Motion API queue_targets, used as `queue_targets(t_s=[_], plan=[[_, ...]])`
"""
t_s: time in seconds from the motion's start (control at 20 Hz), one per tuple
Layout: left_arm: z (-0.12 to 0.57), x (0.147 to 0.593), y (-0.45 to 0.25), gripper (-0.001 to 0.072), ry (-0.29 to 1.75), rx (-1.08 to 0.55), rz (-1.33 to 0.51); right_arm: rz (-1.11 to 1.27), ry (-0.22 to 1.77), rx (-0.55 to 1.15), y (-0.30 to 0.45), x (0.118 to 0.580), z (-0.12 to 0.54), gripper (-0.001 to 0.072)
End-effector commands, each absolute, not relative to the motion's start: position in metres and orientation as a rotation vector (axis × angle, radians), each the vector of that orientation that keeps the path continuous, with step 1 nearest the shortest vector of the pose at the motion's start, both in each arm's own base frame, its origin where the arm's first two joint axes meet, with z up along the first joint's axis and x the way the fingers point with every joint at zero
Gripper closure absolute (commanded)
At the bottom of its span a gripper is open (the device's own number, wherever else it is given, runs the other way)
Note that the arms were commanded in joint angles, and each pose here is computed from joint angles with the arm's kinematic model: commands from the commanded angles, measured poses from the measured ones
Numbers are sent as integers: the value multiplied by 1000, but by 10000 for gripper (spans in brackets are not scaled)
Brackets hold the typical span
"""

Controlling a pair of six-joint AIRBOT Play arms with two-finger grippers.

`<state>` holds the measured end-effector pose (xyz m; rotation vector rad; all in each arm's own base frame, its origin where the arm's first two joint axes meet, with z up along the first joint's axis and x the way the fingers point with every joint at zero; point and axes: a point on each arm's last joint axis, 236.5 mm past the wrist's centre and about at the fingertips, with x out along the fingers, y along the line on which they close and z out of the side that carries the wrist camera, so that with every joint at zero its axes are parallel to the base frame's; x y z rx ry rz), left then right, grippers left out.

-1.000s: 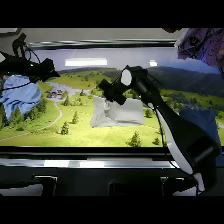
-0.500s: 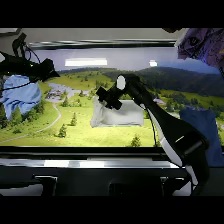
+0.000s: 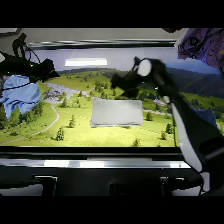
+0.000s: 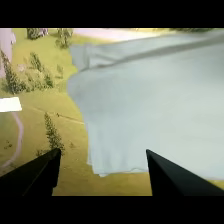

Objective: Fold the clothes and pants, and hang the long-sleeved shirts on hangers.

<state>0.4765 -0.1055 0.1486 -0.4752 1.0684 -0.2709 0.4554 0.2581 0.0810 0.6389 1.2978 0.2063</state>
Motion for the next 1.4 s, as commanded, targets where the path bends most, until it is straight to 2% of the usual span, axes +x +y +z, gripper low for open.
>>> queue_targets(t_s=[0.0,0.1,0.25,0.3,0.55,0.9,0.95,1.0,1.05,1.15,1.2,1.25,1.3,1.35], plan=[[149,477,-105,689,1066,-475,-270,197,1299,501,148,455,100,96],[149,477,-105,689,1066,-475,-270,150,1336,506,81,452,87,95],[149,477,-105,689,1066,-476,-270,283,1328,738,52,452,64,95],[149,477,-105,689,1066,-477,-270,330,1328,800,52,449,51,95],[150,476,-107,689,1067,-485,-275,440,1406,905,80,422,-32,96],[150,477,-106,689,1064,-485,-274,476,1444,899,120,420,-89,98],[150,477,-107,689,1064,-485,-274,474,1451,895,125,420,-94,116],[150,477,-107,689,1065,-485,-274,478,1458,893,131,420,-98,165],[150,477,-106,689,1065,-485,-274,481,1463,885,137,419,-101,178],[150,477,-106,689,1064,-485,-274,480,1457,866,144,421,-103,343],[150,477,-106,689,1064,-485,-274,481,1451,865,147,422,-103,472],[150,477,-106,688,1064,-485,-274,487,1441,882,149,424,-100,645],[150,477,-106,689,1065,-485,-274,497,1418,910,152,429,-93,683],[150,477,-107,689,1065,-485,-274,500,1386,917,151,436,-85,683]])
